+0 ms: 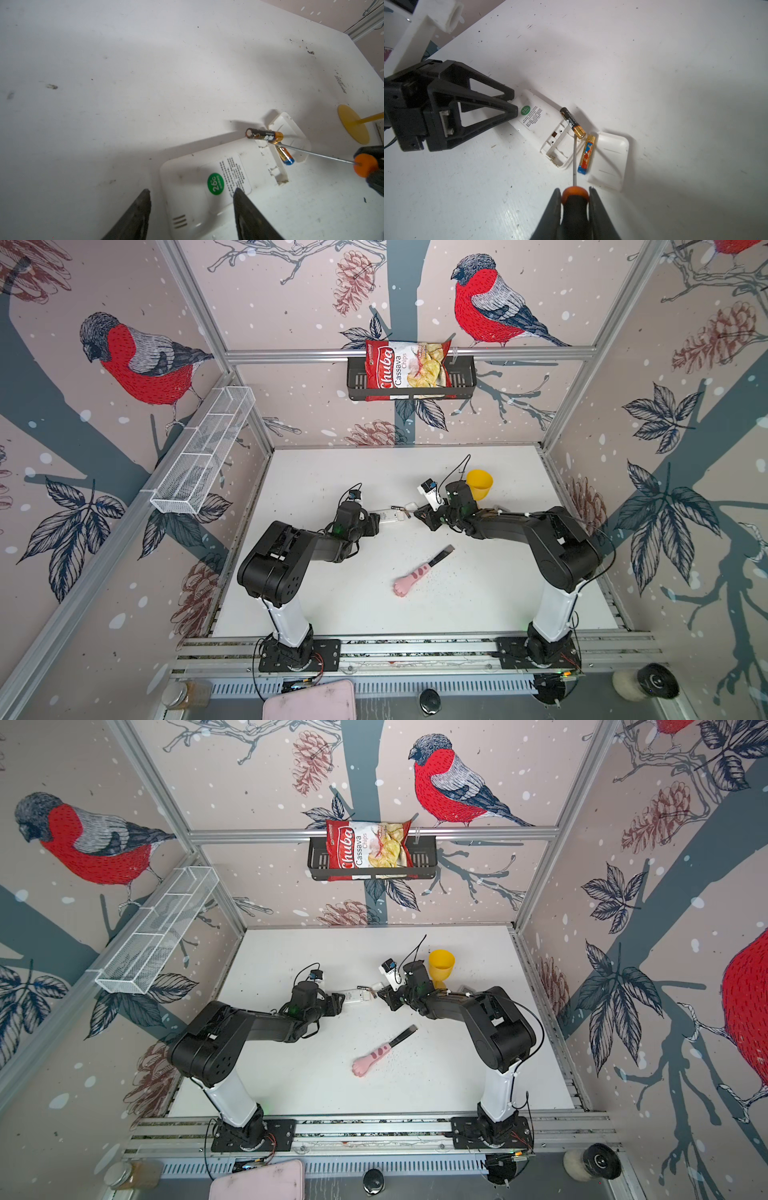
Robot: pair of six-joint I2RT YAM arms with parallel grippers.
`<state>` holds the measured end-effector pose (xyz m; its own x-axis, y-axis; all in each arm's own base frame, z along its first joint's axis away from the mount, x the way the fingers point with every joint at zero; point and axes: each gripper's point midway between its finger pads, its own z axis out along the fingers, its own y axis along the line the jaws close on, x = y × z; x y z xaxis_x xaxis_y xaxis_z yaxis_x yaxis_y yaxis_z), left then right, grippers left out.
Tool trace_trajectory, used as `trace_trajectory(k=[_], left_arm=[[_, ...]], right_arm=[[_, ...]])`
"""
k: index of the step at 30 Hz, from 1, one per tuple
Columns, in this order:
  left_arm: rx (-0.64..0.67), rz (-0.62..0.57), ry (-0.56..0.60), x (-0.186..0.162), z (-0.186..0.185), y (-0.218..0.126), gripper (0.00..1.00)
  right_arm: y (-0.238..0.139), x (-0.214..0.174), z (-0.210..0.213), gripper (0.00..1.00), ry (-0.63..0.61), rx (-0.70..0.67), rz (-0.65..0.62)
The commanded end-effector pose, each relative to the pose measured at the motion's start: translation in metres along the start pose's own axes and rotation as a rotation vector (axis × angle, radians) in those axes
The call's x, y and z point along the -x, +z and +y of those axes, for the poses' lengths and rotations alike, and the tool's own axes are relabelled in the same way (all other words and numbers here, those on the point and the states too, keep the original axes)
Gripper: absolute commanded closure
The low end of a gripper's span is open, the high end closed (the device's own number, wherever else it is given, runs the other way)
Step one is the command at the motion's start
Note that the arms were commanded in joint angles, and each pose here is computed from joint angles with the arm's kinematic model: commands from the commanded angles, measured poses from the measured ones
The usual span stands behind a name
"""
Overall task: Unload the batteries from the remote control
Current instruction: 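Lever the black battery up and flick it out with the screwdriver, then carry the screwdriver away from the white remote with the right gripper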
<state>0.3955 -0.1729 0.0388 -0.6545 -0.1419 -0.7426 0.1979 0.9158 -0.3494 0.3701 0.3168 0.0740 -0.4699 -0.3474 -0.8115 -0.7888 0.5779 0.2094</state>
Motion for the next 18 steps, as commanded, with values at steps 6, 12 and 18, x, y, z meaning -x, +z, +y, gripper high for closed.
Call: trace_trajectory(k=[6,12,18], left_arm=[[-0.002,-0.009,0.009,0.003,-0.001,-0.001,0.37],[-0.007,-0.009,0.001,0.002,-0.001,-0.002,0.37],[-0.014,-0.019,-0.010,0.001,-0.002,-0.009,0.37]], right_arm=[[-0.006,0.019,0.001,1.00,0.005,0.019,-0.054],[-0.010,0.052,-0.019,1.00,0.066,0.040,-0.144],[0.032,0.081,-0.087,1.00,0.143,-0.137,-0.117]])
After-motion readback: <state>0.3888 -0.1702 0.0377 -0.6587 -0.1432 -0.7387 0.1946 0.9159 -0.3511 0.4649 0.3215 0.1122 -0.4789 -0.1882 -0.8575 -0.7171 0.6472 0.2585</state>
